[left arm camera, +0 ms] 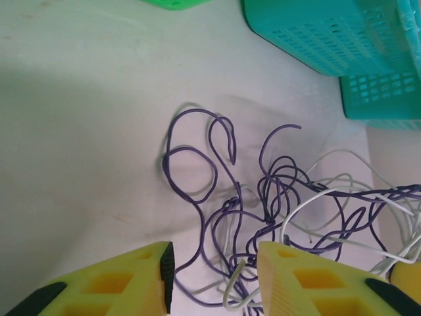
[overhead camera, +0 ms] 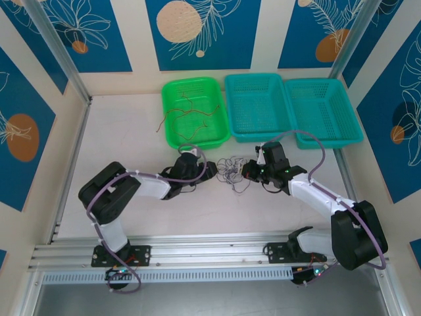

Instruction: Untangle the cables

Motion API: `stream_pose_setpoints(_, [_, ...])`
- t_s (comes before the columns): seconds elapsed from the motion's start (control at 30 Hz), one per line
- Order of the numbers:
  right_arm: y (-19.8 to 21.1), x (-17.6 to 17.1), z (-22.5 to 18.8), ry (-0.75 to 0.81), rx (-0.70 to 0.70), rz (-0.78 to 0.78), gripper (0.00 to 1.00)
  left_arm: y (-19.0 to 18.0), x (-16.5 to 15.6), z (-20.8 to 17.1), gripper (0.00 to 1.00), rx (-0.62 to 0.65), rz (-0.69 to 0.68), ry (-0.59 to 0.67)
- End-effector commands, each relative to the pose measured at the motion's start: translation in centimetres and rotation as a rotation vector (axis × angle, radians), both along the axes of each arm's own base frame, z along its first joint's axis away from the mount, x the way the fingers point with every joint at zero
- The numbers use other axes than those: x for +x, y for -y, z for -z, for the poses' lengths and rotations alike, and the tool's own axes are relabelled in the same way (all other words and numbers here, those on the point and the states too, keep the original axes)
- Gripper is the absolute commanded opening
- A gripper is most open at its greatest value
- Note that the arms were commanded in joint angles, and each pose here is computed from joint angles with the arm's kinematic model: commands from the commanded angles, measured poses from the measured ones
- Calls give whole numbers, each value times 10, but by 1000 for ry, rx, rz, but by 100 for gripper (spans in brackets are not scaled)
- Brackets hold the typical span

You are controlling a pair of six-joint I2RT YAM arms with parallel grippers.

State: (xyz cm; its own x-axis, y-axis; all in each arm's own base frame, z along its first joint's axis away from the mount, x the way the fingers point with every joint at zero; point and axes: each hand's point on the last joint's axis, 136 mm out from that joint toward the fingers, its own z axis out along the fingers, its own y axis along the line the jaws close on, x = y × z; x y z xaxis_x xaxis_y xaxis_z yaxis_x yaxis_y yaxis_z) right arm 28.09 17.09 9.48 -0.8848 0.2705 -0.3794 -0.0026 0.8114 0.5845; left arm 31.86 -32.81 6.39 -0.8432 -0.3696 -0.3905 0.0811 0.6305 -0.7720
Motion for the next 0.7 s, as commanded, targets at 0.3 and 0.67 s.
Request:
stream_pose_setpoints(0.3, [-2,-4,0,-4,6,0,0,26,3,-3,12,-197,36,-66])
stream_pose_setpoints(0.67, [102,-19,39,-201,-191,496,1,-77,11,-30,0,49,-175,58])
